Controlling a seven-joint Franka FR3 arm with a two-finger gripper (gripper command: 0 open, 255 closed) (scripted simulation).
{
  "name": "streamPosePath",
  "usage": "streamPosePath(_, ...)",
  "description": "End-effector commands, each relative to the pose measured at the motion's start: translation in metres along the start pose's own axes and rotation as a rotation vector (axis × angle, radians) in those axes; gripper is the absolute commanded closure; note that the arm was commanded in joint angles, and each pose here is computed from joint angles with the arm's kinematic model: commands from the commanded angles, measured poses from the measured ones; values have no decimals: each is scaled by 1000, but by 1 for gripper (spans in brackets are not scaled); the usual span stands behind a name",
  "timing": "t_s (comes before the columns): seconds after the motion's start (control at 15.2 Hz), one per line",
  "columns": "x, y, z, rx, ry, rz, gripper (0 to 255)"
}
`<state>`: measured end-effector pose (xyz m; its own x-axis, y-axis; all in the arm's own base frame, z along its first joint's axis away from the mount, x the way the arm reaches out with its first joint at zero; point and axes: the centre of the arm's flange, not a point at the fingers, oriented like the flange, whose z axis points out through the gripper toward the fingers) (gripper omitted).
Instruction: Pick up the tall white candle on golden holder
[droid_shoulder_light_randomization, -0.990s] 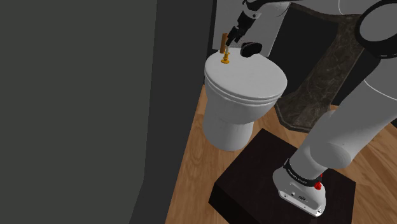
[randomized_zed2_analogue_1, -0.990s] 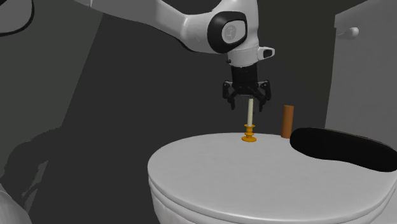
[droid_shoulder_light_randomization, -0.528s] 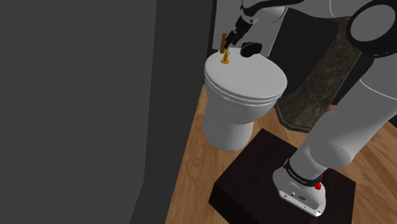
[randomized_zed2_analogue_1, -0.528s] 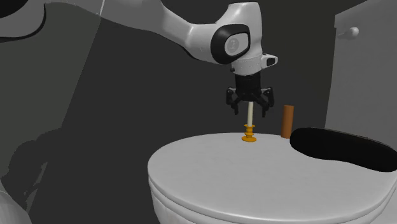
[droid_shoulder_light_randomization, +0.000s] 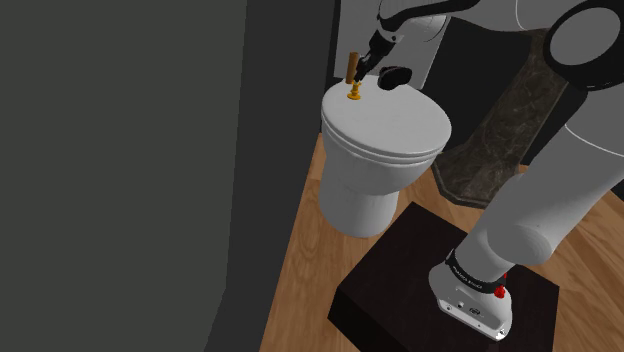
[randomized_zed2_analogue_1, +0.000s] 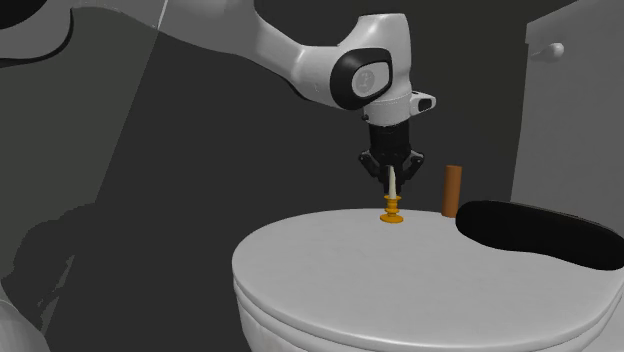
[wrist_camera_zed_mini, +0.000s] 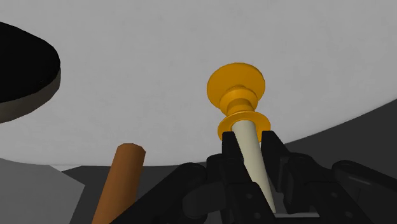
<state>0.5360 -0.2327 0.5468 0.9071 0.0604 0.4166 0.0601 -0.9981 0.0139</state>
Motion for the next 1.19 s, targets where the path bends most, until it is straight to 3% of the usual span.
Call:
streamPosePath(0.0, 0, 0, 0, 0, -1, 0, 255)
streamPosePath(0.26, 0, 0, 0, 0, -1, 0, 255)
streamPosePath(1.12, 29, 1, -62, 0, -1, 0, 255)
